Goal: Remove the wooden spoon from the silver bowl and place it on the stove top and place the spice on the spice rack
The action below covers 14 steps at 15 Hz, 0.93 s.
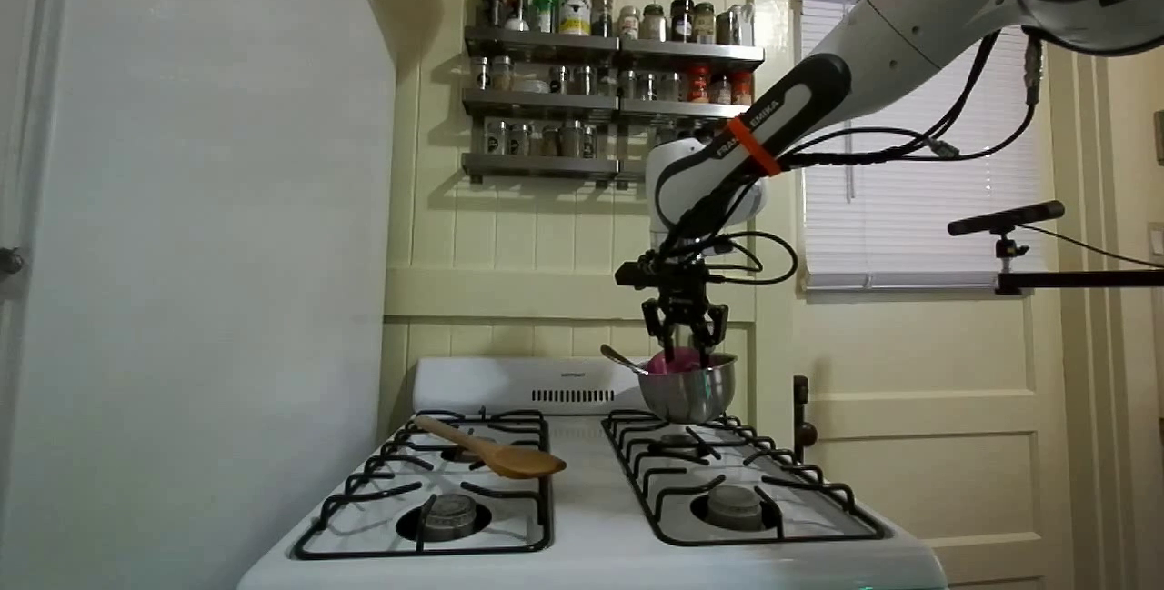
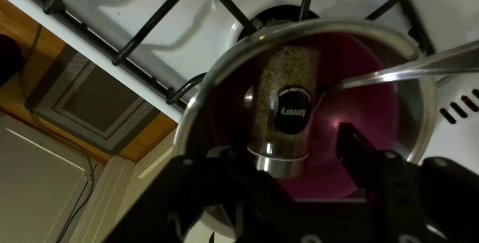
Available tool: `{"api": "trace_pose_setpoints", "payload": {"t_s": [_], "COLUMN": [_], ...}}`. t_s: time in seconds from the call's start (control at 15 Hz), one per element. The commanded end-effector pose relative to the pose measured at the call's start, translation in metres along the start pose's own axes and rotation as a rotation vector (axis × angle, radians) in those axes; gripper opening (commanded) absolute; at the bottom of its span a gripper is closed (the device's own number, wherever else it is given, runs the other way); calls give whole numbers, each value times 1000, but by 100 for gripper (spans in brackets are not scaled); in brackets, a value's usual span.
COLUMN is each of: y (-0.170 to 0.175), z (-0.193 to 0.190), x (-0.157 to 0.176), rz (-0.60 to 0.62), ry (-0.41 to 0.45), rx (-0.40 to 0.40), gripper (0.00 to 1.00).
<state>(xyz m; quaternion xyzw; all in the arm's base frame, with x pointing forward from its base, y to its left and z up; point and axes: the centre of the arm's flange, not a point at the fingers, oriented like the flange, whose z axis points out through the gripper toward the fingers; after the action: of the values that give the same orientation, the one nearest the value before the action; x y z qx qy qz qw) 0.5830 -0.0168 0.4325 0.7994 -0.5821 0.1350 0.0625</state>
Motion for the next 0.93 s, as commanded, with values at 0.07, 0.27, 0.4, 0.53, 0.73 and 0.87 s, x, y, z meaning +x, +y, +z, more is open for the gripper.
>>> {"api": "trace_pose_setpoints", "payload": {"t_s": [0.07, 0.27, 0.4, 0.53, 0.73, 0.87], "y": [-6, -8, -9, -10, -10, -10], "z": [16, 23, 28, 34, 40, 36], "x": [-5, -4, -3, -3, -6, -6], "rz": [22, 29, 28, 25, 14, 8], "ry": [15, 17, 21, 24, 29, 34], "rx": [9, 20, 12, 1, -15, -8], "gripper": [61, 65, 65, 65, 38, 24]}}
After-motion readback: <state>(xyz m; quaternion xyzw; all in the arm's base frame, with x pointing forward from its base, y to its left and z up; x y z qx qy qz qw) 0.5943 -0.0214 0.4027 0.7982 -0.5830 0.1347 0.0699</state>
